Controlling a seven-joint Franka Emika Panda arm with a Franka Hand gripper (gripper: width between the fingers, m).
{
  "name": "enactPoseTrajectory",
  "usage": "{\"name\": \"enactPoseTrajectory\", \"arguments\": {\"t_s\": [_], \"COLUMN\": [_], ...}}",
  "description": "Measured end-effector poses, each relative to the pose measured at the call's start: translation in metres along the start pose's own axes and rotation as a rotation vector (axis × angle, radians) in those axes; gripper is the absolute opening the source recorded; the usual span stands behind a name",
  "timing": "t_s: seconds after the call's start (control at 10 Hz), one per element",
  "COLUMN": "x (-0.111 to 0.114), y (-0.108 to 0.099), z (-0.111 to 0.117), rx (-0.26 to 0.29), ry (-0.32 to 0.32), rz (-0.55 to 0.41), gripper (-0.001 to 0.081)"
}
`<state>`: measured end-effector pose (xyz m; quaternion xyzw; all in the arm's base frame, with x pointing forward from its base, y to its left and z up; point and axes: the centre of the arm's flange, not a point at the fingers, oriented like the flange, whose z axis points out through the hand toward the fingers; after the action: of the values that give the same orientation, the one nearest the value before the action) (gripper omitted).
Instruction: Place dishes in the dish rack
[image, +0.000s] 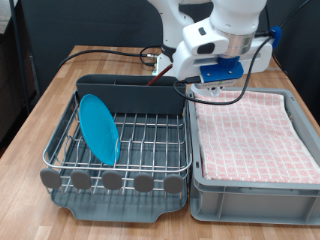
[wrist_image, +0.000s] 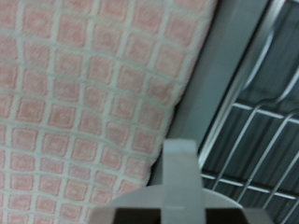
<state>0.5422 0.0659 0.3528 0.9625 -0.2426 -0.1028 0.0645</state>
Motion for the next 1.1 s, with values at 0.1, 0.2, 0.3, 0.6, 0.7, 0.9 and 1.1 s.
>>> {"name": "enactPoseTrajectory", "arguments": {"t_s": [0.1, 0.2, 0.3, 0.6, 0.7, 0.9, 1.1], "x": [0.014, 0.028, 0.042, 0.077, 0.077, 0.079, 0.089], "y": [0.003, 0.006, 0.008, 0.001, 0.001, 0.002, 0.006], "z": [-0.005, -0.012, -0.02, -0.035, -0.034, -0.034, -0.036], "rx": [0.004, 0.01, 0.027, 0.072, 0.068, 0.069, 0.083], "ry": [0.002, 0.01, 0.02, 0.052, 0.048, 0.058, 0.086], "rz": [0.009, 0.022, 0.04, 0.088, 0.087, 0.09, 0.095], "gripper": [0.0071, 0.0071, 0.0071, 0.0071, 0.0071, 0.0071, 0.0071]}}
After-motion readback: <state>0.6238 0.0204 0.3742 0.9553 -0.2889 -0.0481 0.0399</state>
